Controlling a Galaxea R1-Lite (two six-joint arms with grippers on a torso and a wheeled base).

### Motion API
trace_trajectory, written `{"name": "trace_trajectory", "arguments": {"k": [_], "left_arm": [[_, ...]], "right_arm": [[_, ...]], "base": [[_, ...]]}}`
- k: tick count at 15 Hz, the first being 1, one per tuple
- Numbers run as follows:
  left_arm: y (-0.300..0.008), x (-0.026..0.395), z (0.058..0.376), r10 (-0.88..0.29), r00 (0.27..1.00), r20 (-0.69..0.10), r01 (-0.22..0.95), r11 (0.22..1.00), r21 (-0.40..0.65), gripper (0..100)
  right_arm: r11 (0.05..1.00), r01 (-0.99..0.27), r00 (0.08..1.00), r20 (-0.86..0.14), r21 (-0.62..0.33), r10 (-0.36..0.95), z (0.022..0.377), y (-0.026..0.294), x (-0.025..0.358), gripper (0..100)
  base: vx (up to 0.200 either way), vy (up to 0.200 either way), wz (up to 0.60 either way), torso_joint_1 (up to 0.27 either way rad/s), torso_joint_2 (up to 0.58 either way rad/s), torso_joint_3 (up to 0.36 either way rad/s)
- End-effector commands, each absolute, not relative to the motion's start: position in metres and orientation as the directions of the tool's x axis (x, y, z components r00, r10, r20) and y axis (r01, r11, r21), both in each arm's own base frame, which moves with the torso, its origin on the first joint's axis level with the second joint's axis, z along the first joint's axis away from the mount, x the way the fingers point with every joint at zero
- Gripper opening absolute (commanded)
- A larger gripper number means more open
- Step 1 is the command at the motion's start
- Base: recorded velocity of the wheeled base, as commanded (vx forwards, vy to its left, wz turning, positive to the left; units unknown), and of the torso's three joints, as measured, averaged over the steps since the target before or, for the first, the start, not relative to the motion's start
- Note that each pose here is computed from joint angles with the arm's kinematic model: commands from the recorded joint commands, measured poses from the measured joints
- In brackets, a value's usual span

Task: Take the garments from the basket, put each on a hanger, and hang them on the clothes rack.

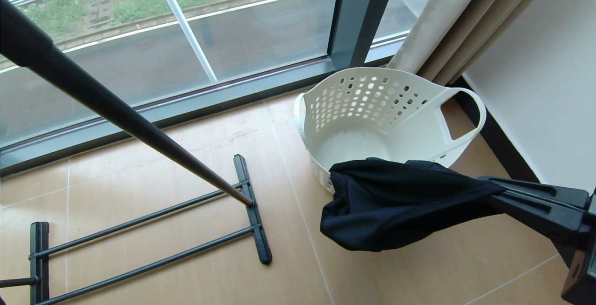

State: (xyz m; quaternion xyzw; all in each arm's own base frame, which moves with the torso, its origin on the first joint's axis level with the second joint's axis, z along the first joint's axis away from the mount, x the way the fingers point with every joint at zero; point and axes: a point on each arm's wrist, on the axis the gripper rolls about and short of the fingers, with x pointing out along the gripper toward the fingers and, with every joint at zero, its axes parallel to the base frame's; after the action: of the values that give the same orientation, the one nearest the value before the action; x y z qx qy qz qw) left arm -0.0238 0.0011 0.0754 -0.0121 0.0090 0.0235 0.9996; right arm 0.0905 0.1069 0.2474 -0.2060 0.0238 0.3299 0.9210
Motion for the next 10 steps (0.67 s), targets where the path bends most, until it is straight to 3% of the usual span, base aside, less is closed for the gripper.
{"name": "trace_trajectory", "arguments": {"k": [1, 3, 10], "left_arm": [[0.001, -0.024, 0.075, 0.048, 0.999, -0.018, -0.048, 0.999, -0.024, 100], [0.001, -0.024, 0.075, 0.048, 0.999, -0.018, -0.048, 0.999, -0.024, 100], [0.001, -0.024, 0.075, 0.048, 0.999, -0.018, -0.048, 0.999, -0.025, 100]], "right_arm": [[0.706, -0.617, 0.782, -0.164, -0.349, 0.602, 0.25, 0.105, 0.089, 0], [0.725, -0.618, 0.785, -0.179, -0.305, 0.594, 0.247, 0.105, 0.089, 0], [0.737, -0.601, 0.799, -0.218, -0.31, 0.561, 0.241, 0.109, 0.1, 0]], "base": [[0.0, 0.0, 0.0, 0.007, 0.01, 0.159], [0.0, 0.0, 0.0, 0.005, 0.0, 0.19], [0.0, 0.0, 0.0, 0.0, 0.0, 0.203]]}}
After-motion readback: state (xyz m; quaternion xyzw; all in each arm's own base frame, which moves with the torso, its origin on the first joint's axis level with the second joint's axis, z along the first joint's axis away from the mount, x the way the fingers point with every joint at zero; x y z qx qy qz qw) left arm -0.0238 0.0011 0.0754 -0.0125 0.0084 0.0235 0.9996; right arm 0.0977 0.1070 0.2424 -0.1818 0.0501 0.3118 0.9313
